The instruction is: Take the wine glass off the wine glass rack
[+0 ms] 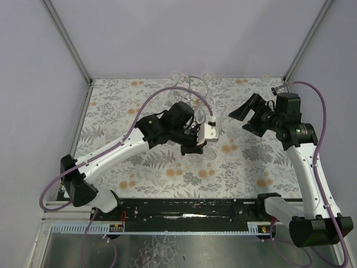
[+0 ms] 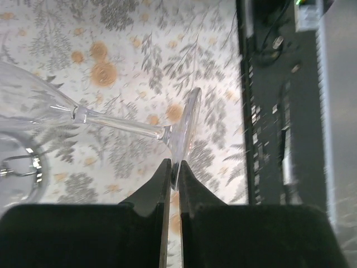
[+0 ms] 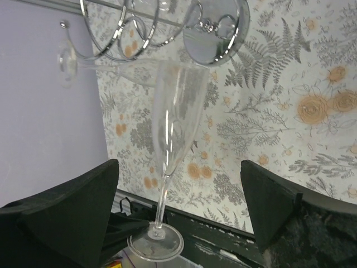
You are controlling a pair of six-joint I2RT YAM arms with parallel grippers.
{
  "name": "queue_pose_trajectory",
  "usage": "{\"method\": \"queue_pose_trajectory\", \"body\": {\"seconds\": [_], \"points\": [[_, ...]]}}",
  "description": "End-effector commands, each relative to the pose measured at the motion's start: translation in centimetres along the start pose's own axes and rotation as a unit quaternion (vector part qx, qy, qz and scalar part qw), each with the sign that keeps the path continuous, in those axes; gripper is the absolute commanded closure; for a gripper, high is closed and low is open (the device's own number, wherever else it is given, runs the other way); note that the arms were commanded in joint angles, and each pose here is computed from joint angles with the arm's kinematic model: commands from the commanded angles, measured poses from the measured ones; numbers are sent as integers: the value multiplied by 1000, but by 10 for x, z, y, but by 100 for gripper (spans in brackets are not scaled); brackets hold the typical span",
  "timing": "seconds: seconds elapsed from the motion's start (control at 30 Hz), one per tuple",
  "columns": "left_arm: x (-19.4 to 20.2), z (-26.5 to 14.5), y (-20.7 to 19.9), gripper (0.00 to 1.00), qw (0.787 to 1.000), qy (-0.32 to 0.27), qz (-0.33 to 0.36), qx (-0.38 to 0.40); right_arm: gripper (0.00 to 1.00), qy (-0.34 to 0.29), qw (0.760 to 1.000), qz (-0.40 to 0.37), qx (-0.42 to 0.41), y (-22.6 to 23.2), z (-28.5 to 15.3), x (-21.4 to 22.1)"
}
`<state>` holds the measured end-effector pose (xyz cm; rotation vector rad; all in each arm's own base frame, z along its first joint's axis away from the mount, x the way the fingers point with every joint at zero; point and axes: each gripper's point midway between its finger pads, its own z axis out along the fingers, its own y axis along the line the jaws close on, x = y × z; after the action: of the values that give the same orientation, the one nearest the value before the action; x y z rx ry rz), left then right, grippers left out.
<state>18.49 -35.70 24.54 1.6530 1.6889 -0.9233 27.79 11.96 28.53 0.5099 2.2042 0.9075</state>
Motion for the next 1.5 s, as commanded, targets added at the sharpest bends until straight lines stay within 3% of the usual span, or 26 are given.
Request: {"method": "queue_pose_trajectory", "body": {"seconds": [0.0,0.37,0.67,0.9,1.1,1.33,1.47], "points": [[3,-2,23,100,976,23,198,-85,4,26,999,-27,-11,8,-4,3],[30,28,7,100,923,54,371,-89,1,99,994,-31,-28,3,6,26],[33,31,14,100,889,62,441,-104,1,130,991,-7,31,-33,15,47],[44,34,8,100,863,68,492,-94,1,119,993,17,23,-35,25,47],[46,35,5,100,855,68,506,-88,1,120,992,29,21,-33,33,42],[44,36,6,100,852,66,511,-91,16,140,989,37,17,-34,37,47],[42,36,8,100,852,66,511,-94,41,146,988,40,18,-36,37,51]]}}
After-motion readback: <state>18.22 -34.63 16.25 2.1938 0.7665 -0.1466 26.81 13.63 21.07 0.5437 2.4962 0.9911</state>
